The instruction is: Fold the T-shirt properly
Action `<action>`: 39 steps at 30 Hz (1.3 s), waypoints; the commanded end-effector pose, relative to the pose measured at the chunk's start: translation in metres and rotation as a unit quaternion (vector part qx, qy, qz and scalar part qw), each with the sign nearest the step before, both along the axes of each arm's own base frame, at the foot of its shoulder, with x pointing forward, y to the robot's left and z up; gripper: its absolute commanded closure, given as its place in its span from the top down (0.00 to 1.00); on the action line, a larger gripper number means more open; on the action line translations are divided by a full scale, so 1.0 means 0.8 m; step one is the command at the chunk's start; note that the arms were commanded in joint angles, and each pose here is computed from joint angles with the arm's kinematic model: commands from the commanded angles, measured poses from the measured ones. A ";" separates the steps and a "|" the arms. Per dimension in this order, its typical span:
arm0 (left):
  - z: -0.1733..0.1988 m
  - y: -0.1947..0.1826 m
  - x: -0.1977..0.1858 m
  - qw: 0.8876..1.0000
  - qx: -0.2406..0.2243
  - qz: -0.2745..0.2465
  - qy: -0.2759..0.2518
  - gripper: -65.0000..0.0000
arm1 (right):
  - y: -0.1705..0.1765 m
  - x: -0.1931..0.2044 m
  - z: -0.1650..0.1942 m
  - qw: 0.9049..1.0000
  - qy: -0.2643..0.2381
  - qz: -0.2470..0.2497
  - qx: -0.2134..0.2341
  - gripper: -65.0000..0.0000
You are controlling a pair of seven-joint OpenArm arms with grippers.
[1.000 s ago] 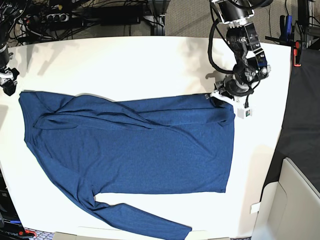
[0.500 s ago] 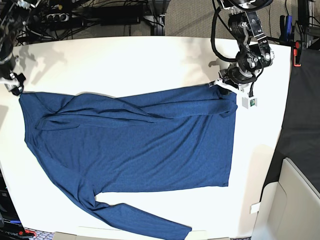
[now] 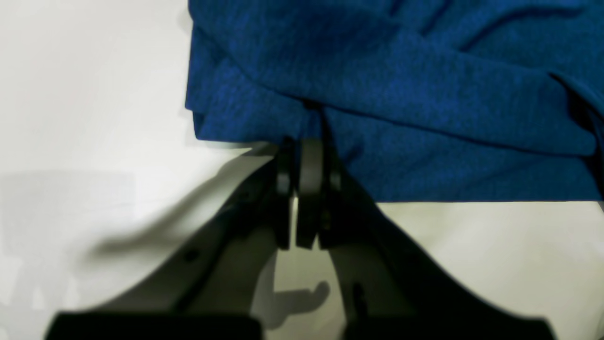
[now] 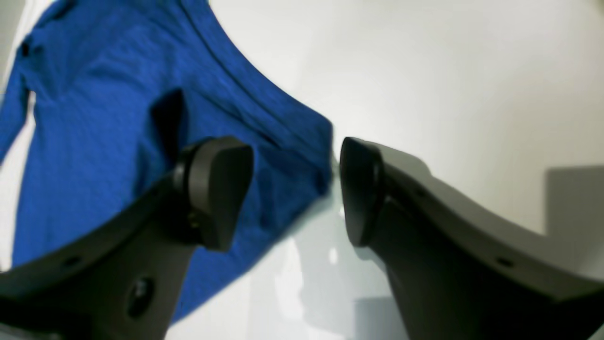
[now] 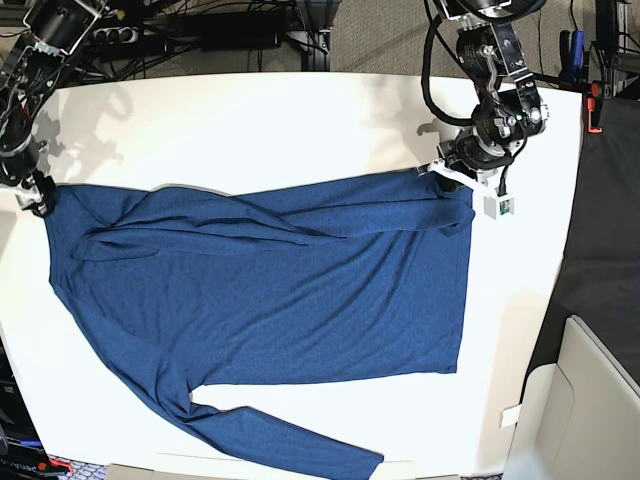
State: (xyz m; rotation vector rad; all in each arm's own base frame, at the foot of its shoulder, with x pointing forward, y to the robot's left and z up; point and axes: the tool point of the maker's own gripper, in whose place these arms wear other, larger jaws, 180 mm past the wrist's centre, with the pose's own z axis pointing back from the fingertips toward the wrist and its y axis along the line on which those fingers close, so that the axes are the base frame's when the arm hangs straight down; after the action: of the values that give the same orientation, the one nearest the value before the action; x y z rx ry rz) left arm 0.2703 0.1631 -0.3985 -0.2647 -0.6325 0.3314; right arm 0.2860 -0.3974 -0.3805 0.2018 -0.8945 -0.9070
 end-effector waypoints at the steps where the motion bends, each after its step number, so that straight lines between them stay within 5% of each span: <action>1: 0.014 0.002 0.011 1.000 0.004 0.000 -0.023 0.00 | -0.005 0.005 0.007 1.000 0.001 0.001 -0.003 0.52; 9: 0.011 -0.002 0.003 1.000 -0.001 -0.010 -0.001 0.00 | 0.009 0.018 0.011 1.000 -0.003 0.021 -0.004 0.06; 19: 0.033 0.010 -0.003 0.999 0.026 -0.014 -0.018 0.00 | -0.006 -0.020 0.050 0.997 -0.011 0.030 -0.068 0.05; 39: 0.025 0.034 -0.071 0.997 0.058 -0.018 0.042 0.00 | -0.026 -0.120 0.074 0.996 0.003 0.008 -0.089 0.05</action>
State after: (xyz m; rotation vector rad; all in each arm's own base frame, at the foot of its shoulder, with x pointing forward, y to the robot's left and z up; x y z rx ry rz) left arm 0.2060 0.1876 -0.3886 -0.1569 -0.5214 0.2768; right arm 0.1842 -0.4119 -0.3358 0.0615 -0.9172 -0.8231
